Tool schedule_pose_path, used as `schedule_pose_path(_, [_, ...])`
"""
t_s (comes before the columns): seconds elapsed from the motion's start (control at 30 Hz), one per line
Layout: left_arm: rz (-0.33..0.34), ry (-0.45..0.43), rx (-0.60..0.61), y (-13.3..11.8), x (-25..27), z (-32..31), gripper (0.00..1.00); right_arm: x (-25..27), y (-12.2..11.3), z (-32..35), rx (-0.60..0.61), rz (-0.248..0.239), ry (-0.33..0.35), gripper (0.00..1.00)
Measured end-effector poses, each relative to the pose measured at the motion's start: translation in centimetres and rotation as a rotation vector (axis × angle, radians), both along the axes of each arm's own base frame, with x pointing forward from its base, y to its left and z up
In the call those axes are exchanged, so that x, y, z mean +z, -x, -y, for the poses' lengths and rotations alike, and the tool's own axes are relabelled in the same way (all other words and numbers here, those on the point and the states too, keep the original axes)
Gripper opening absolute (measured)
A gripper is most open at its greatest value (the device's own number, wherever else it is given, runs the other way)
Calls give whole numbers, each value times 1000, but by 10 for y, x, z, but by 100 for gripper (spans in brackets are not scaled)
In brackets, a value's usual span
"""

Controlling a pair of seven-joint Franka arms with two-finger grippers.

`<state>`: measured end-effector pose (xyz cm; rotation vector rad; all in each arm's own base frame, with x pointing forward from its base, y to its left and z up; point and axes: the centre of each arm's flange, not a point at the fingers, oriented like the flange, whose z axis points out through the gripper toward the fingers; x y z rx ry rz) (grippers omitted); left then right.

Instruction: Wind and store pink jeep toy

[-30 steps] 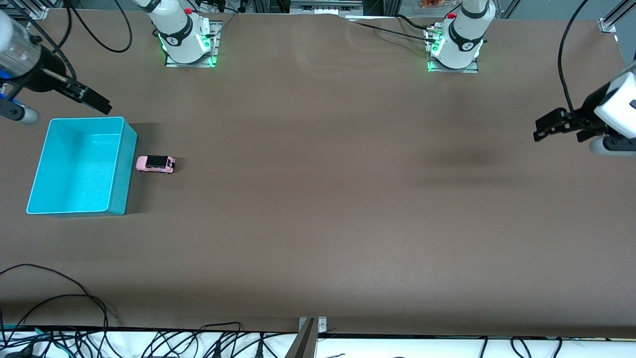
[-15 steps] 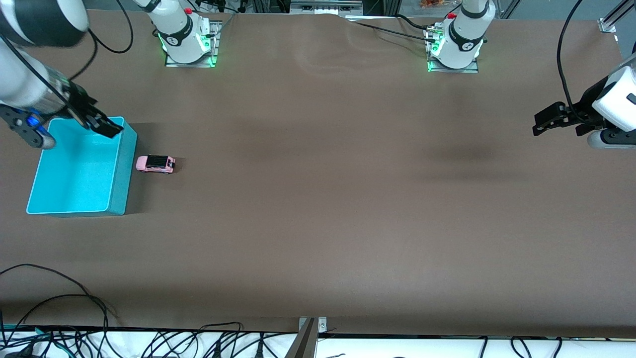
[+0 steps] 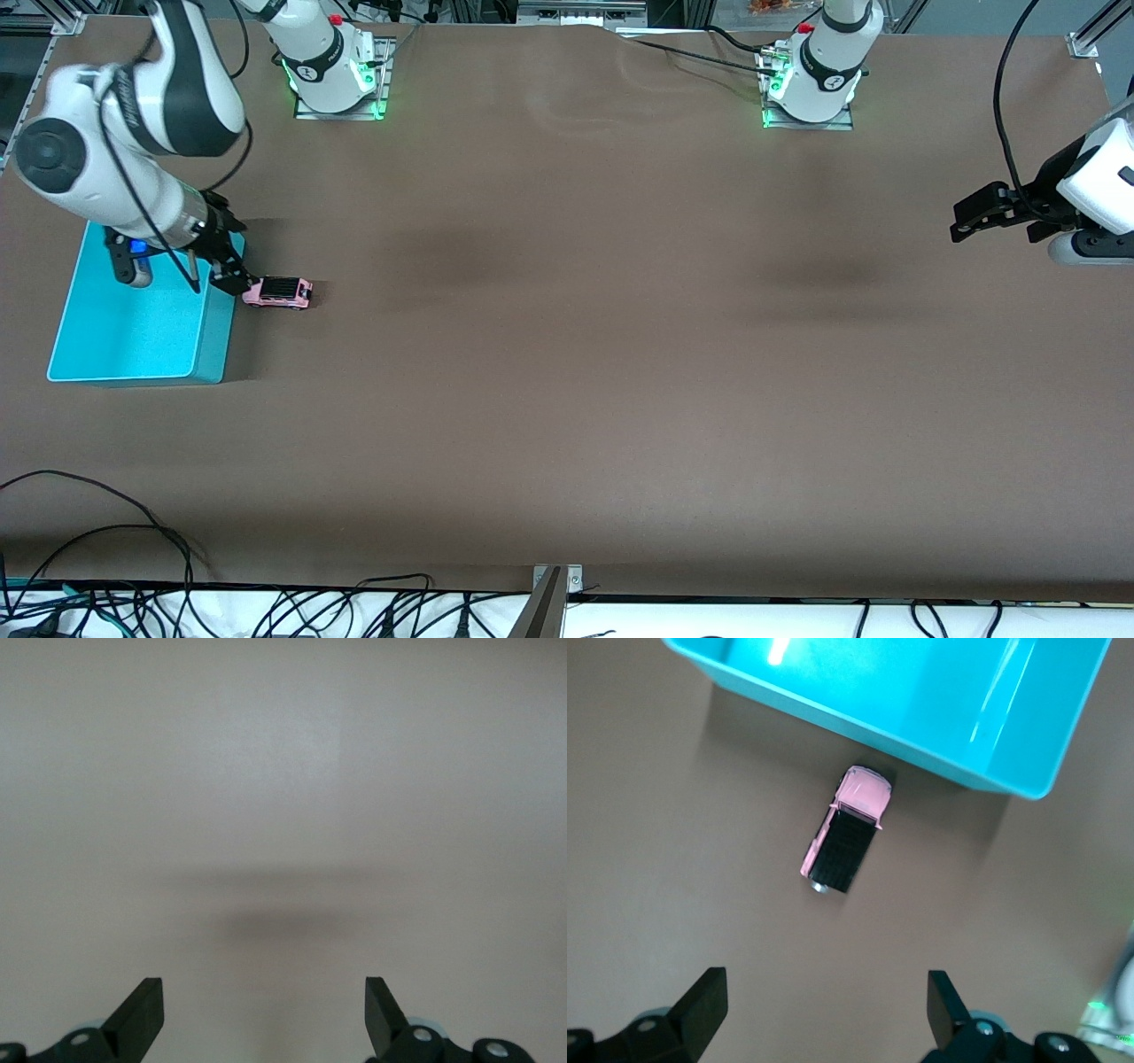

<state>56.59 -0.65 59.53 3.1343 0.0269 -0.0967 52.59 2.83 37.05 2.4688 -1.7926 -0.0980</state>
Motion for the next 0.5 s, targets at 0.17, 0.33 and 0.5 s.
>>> schedule_pose_path(0.17, [0, 0, 1, 0, 0, -1, 100, -38, 13, 8, -88, 40, 1, 100])
schedule_pose_path(0.33, [0, 0, 2, 0, 0, -1, 100, -73, 17, 22, -201, 48, 7, 100])
schedule_pose_path(0.5, [0, 0, 2, 0, 0, -1, 100, -111, 17, 32, -256, 82, 6, 100])
